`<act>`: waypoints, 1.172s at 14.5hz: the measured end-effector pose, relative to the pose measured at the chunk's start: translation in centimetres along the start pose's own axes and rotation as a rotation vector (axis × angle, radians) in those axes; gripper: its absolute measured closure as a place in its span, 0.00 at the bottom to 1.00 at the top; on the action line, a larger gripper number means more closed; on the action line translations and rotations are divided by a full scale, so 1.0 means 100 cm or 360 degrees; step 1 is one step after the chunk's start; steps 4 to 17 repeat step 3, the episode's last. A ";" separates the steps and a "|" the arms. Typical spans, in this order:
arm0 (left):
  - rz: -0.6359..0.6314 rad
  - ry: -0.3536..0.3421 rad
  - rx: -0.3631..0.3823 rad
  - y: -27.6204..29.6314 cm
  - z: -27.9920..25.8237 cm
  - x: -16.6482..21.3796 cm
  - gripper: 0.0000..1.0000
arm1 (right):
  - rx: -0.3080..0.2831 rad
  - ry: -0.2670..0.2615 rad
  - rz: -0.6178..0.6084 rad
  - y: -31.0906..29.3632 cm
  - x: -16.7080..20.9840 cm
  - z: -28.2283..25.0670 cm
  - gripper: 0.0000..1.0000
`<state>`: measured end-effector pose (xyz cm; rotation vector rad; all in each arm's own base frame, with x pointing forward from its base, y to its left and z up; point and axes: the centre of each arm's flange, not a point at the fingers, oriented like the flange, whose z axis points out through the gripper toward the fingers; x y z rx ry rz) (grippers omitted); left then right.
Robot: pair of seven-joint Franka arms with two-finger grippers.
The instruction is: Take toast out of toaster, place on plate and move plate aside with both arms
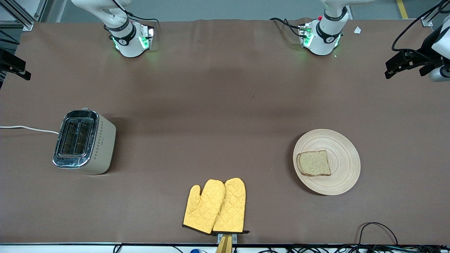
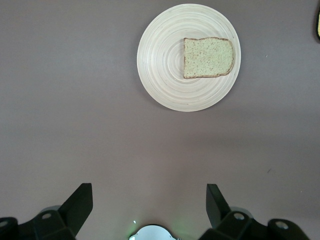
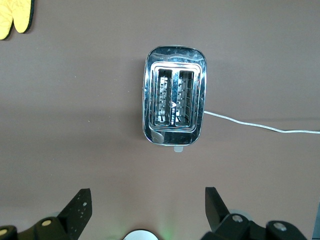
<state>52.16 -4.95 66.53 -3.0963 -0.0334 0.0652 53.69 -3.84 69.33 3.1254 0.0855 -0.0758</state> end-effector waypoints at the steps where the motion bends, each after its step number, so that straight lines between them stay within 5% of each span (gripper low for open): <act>1: 0.0012 0.0004 -0.0001 0.001 0.000 0.001 0.00 | 0.0000 0.0001 0.0000 0.000 0.000 0.000 0.00; 17: 0.0020 0.0008 -0.0004 0.000 0.001 0.006 0.00 | 0.0000 0.0001 0.0000 0.000 0.000 0.000 0.00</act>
